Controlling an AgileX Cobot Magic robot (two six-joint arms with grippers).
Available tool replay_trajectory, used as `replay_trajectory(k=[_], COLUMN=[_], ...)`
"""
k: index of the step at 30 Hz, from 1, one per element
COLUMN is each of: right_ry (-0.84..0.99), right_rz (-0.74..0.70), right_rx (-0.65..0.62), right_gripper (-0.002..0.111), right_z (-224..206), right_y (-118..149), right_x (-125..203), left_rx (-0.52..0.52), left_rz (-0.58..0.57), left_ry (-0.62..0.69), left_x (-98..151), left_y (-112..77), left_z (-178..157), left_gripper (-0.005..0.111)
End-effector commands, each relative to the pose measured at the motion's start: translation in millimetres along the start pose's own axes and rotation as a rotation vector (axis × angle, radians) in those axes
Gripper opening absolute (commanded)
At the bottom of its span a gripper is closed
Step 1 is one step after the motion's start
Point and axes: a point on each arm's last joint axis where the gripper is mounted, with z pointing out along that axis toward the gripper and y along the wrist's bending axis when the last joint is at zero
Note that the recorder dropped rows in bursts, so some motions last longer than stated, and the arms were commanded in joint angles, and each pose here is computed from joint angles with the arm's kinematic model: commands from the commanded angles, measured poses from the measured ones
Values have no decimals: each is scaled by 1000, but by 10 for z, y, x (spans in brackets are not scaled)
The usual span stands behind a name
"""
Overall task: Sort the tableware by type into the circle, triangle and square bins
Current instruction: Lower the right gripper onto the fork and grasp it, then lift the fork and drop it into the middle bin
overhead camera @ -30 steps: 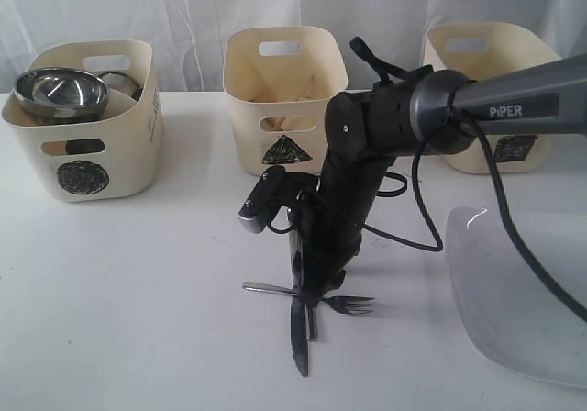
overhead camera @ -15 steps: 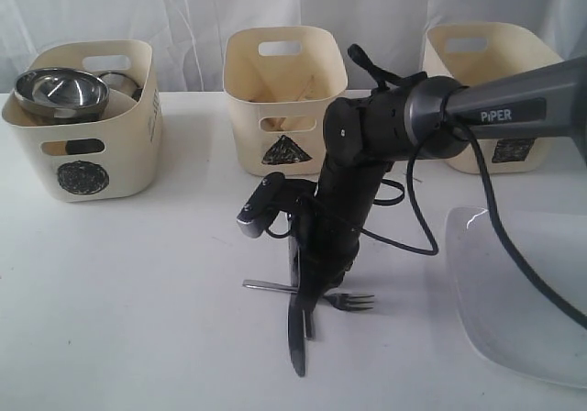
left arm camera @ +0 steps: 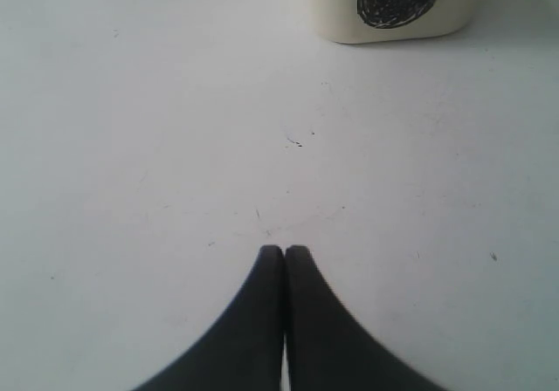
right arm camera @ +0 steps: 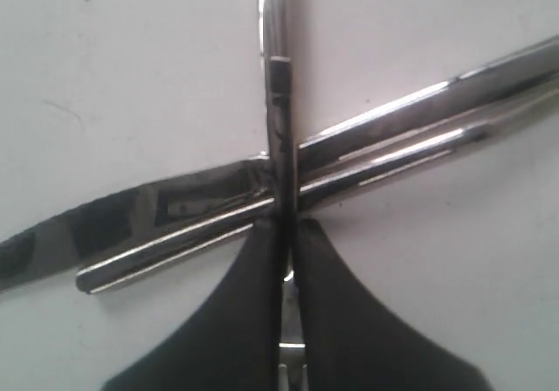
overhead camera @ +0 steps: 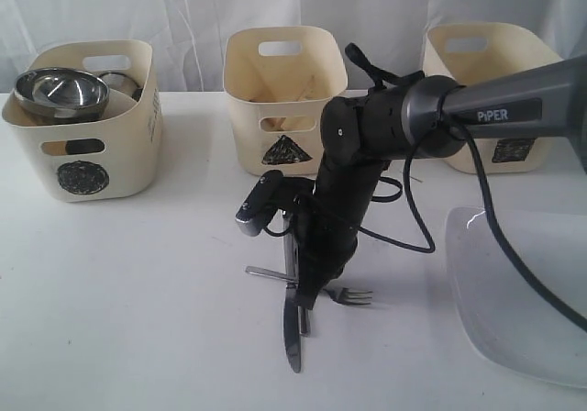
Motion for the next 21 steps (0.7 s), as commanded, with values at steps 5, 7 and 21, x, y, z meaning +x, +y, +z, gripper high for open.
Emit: replay_trajectory(k=[5,7,21], right_ry=[-64,-59,-492], right_rz=[-36,-36,29], right_rx=[79,70,442], right_gripper=[0,0,0], right_z=[-212,-229,-1673], right_y=[-32,-20,-186], right_x=[-91,-85,-274], left_rx=[1,1,1], left_rz=[-6,-6,-6], left_ry=[-4,-4,-4], left_x=[9,9,9], left_y=[-2,-2,-2], left_z=[3,3,3], left_gripper=[0,0,0])
